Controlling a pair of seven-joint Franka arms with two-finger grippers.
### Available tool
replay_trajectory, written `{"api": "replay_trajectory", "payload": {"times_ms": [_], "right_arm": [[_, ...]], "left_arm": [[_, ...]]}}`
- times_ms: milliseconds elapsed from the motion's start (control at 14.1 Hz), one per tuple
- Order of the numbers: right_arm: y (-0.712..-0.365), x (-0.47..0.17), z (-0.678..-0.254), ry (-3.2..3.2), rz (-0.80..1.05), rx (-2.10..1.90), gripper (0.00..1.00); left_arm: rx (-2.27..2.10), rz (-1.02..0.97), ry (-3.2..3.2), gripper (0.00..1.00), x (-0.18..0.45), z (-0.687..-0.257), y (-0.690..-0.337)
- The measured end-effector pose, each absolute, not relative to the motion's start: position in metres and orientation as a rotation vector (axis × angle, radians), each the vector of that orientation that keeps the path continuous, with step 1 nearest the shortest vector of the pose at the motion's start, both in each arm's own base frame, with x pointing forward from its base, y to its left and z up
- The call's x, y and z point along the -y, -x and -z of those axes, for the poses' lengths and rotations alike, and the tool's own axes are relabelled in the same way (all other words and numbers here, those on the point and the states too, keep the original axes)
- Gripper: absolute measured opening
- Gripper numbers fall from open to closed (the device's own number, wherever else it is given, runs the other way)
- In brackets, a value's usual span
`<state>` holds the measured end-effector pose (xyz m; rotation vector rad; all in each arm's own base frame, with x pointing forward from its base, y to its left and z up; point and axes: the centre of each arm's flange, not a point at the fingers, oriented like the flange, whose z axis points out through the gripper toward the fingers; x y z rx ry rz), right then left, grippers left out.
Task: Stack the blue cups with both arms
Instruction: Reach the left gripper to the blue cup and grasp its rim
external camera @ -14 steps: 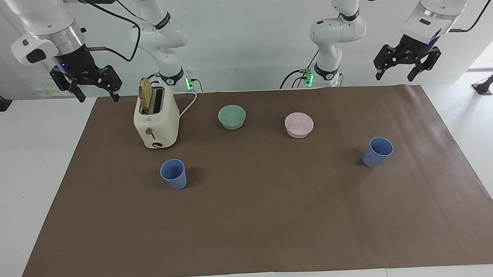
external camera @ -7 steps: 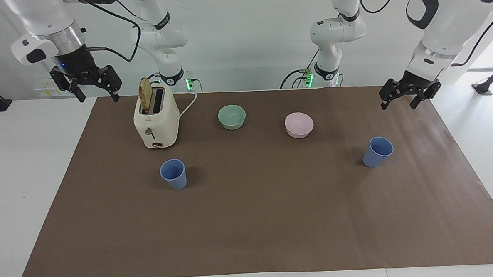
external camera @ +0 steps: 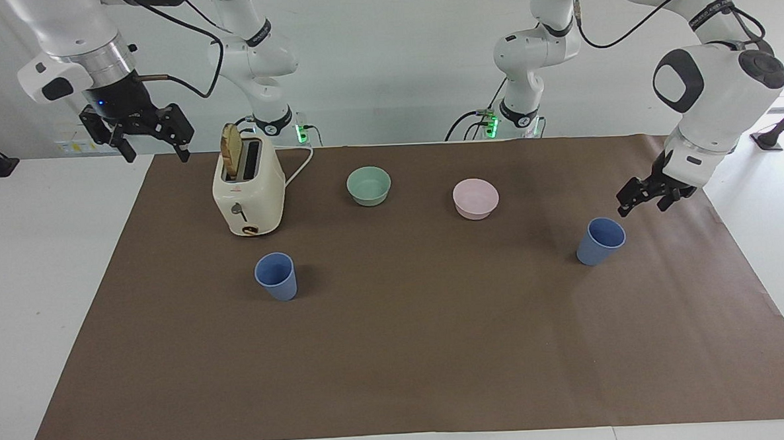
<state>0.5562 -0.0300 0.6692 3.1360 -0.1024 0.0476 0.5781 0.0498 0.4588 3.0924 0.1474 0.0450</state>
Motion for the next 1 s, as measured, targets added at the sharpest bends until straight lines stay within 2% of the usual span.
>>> {"api": "replay_trajectory", "payload": {"times_ms": [213,427,569,711,996], "right_arm": [[-0.556,0.030,-0.669,-3.136,-0.048,0.102,1.00],[-0.556,0.030,-0.669,-3.136,-0.048,0.102,1.00],[-0.556,0.030,-0.669,-3.136,-0.048,0.102,1.00],[-0.556,0.030,-0.669,-3.136,-0.048,0.102,1.00],[-0.556,0.030,-0.669,-3.136,-0.048,0.102,1.00]], "left_arm": [[-0.189,-0.034,-3.089,1.00,-0.054,-0.408,-0.576],[-0.204,-0.011,-3.088,1.00,-0.054,-0.391,-0.570],[-0.202,-0.014,-3.088,0.81,-0.052,-0.384,-0.568],[-0.196,-0.016,-3.088,0.52,-0.049,-0.380,-0.566],[-0.191,-0.056,-3.082,0.04,-0.046,-0.388,-0.573]]}}
